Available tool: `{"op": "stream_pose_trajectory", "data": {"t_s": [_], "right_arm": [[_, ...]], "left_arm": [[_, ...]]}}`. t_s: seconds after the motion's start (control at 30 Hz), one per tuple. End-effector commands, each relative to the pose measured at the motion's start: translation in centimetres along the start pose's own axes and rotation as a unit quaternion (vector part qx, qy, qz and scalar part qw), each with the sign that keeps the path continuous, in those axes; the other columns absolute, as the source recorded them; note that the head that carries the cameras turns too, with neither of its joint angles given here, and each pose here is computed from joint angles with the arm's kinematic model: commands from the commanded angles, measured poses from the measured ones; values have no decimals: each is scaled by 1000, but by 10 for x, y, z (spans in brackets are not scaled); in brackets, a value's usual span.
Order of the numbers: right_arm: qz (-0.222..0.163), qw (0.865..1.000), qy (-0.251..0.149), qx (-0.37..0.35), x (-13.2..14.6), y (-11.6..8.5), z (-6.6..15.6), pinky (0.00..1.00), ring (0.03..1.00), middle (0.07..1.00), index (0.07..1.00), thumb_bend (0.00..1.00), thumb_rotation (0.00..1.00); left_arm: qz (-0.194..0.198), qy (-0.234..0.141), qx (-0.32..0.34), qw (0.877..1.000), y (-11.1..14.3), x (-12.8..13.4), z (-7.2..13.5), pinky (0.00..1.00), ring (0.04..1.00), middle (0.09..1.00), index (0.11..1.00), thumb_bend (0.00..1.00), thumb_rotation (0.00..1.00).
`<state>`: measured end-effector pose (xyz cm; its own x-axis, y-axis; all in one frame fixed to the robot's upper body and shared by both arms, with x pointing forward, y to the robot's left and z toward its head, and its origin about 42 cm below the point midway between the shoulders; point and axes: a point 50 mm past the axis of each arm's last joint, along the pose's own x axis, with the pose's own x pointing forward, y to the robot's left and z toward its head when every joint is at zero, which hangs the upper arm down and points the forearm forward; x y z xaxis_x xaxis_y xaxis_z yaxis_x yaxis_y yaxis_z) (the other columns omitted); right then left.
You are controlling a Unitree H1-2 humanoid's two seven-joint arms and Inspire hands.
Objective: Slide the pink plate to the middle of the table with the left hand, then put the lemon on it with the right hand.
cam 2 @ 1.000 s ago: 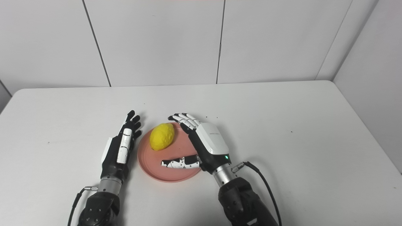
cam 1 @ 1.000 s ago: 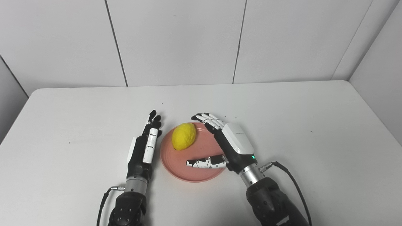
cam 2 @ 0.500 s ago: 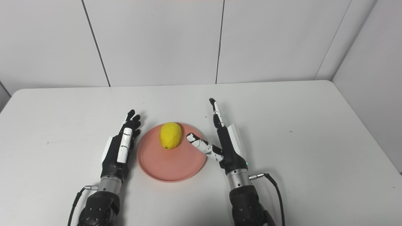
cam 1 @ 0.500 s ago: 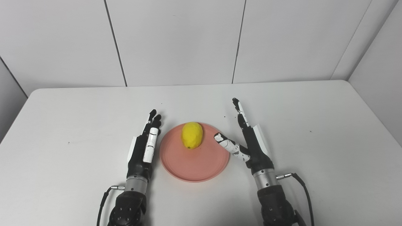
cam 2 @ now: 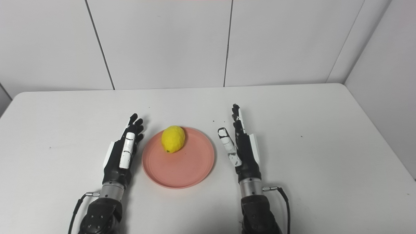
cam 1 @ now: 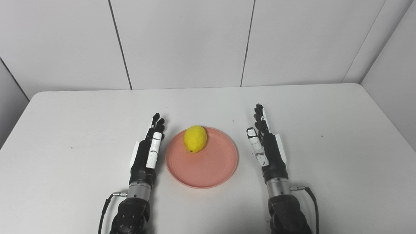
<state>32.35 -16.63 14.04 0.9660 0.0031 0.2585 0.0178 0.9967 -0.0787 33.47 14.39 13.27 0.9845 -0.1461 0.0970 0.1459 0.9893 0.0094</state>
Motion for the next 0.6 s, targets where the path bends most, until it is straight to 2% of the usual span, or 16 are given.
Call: {"op": "stream_pose_trajectory", "data": {"t_s": [0.0, 0.27, 0.57], "right_arm": [[4, 999, -19, 28, 6, 5, 11, 1000, 1000, 1000, 1000, 719, 940], [35, 998, 0, 57, 8, 5, 6, 1000, 1000, 1000, 1000, 728, 963], [38, 997, 22, 62, 9, 6, 3, 1000, 1000, 998, 983, 752, 928]], "left_arm": [[-4, -52, -2, 999, -2, 12, 19, 959, 973, 969, 965, 589, 1000], [-1, -56, -8, 998, -2, 14, 19, 946, 961, 972, 971, 586, 1000], [-5, -48, -4, 999, -2, 15, 19, 977, 981, 978, 974, 586, 1000]]}}
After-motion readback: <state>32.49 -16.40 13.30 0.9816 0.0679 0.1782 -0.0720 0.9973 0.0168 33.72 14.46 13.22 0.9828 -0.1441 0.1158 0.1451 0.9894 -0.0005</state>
